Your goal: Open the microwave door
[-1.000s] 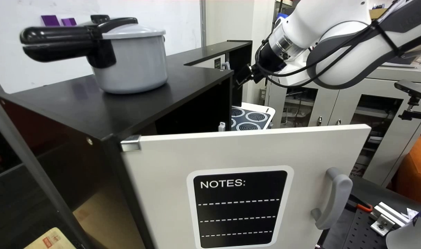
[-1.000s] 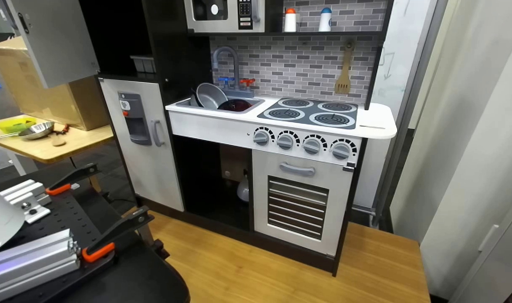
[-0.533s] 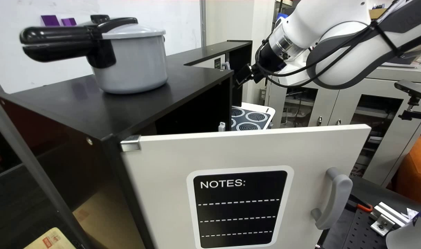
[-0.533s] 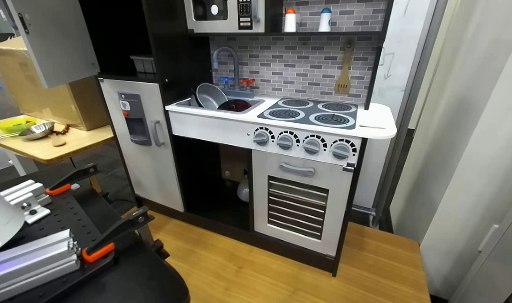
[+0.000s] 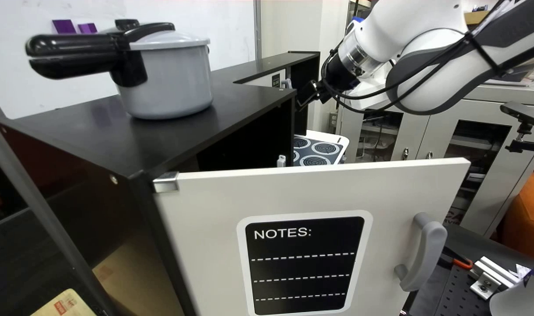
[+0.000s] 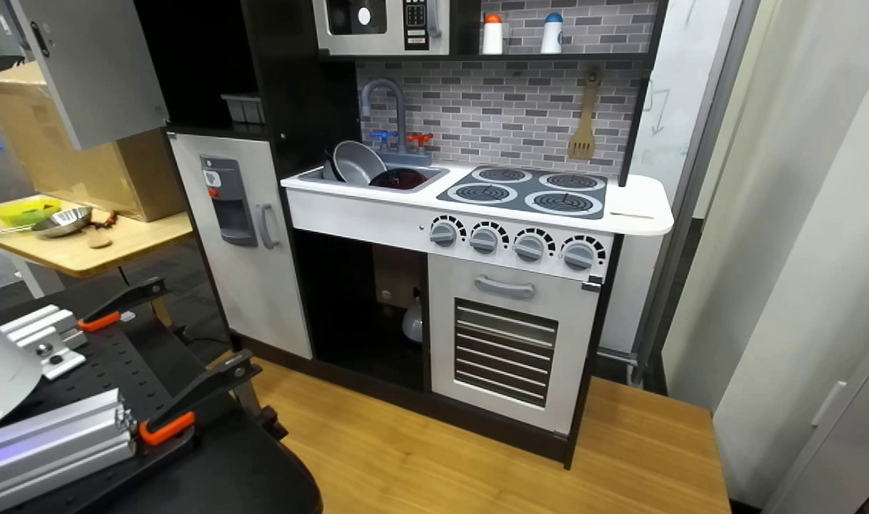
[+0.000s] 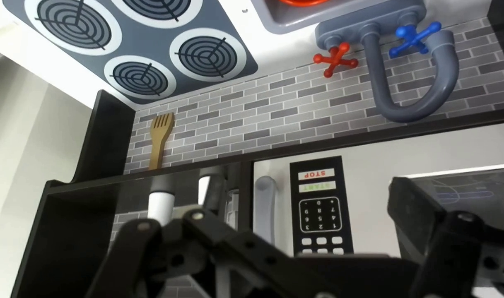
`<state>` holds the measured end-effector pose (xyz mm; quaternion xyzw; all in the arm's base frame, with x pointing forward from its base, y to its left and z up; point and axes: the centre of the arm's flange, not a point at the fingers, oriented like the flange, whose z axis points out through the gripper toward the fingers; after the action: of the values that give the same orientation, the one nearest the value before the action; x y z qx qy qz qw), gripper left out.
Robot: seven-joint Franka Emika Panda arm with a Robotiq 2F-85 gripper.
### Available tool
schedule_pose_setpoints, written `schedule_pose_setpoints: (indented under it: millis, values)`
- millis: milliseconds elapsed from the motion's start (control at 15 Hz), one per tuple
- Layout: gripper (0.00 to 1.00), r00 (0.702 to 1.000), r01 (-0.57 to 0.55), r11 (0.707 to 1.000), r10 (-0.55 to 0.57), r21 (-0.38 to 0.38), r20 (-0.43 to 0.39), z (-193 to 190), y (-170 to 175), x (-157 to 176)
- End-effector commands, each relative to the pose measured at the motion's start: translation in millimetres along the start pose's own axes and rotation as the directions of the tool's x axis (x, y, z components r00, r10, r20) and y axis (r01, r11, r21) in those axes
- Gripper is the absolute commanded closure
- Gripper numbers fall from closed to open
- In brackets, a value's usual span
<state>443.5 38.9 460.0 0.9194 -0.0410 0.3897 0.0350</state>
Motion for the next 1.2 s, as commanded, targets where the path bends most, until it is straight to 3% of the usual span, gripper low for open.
schedule_pose_setpoints:
  millis: [0,333,800,1133]
  values:
    - [0.00,0.997,0.000,0.999,-0.003,-0.046,-0.077,25.8,-4.7,16.0]
    - [0.00,0.994,-0.028,0.995,0.019,-0.093,-0.104,35.9,7.1,29.6]
    - [0.00,0.996,-0.040,0.996,0.033,-0.078,-0.086,56.1,-8.8,35.7]
    - [0.00,0.995,-0.054,0.993,0.045,-0.106,-0.085,61.1,4.9,50.2]
